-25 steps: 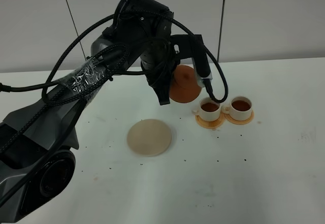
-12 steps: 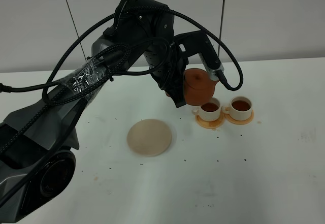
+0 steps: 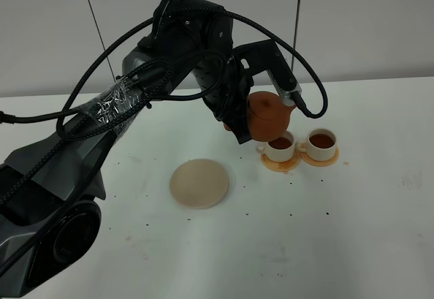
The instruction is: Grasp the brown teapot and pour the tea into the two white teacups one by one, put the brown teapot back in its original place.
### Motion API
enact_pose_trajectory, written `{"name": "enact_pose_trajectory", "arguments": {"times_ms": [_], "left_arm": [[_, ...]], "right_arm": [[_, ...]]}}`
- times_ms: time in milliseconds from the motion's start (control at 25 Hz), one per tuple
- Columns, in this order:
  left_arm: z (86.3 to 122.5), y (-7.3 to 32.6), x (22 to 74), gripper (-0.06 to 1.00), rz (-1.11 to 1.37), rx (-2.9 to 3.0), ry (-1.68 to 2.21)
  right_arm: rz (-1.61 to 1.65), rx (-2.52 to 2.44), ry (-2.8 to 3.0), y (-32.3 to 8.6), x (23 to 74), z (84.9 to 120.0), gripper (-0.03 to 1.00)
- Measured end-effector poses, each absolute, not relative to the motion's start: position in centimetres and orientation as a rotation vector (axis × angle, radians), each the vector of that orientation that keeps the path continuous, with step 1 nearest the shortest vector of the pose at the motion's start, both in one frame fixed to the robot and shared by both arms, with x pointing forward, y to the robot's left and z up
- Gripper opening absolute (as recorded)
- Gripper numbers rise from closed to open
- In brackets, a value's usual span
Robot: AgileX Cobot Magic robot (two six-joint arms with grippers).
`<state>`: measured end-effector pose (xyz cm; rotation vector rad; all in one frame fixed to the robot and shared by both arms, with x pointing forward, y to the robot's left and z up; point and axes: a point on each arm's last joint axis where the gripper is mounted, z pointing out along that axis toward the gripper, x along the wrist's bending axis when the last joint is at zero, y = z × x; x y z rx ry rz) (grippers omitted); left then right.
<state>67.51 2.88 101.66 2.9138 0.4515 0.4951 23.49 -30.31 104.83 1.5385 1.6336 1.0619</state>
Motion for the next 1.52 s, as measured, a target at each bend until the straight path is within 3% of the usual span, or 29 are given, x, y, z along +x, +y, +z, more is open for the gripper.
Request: {"name": "enact_pose_trajectory", "arguments": {"times_ms": [200, 520, 680, 1240, 1520], "left_arm": [[102.4, 3.0, 67.4, 0.17, 0.512, 2.901, 0.454], [107.5, 4.3, 65.8, 0.17, 0.617, 2.838, 0.476], [107.6, 5.8, 64.4, 0.17, 0.610, 2.888, 0.595], [99.4, 9.3, 60.4, 0.17, 0.377, 3.038, 1.182], [96.5, 9.7, 59.5, 0.17, 0.385, 2.937, 1.309]], "right_arm": [[1.062, 1.538, 1.634, -30.3, 23.5, 104.8, 0.24], [1.062, 1.538, 1.634, -30.3, 23.5, 104.8, 0.24], [1.062, 1.538, 1.634, -30.3, 23.5, 104.8, 0.24], [1.062, 1.538, 1.634, -30.3, 23.5, 104.8, 0.24], [1.062, 1.539, 1.633, -30.3, 23.5, 104.8, 0.24]]}}
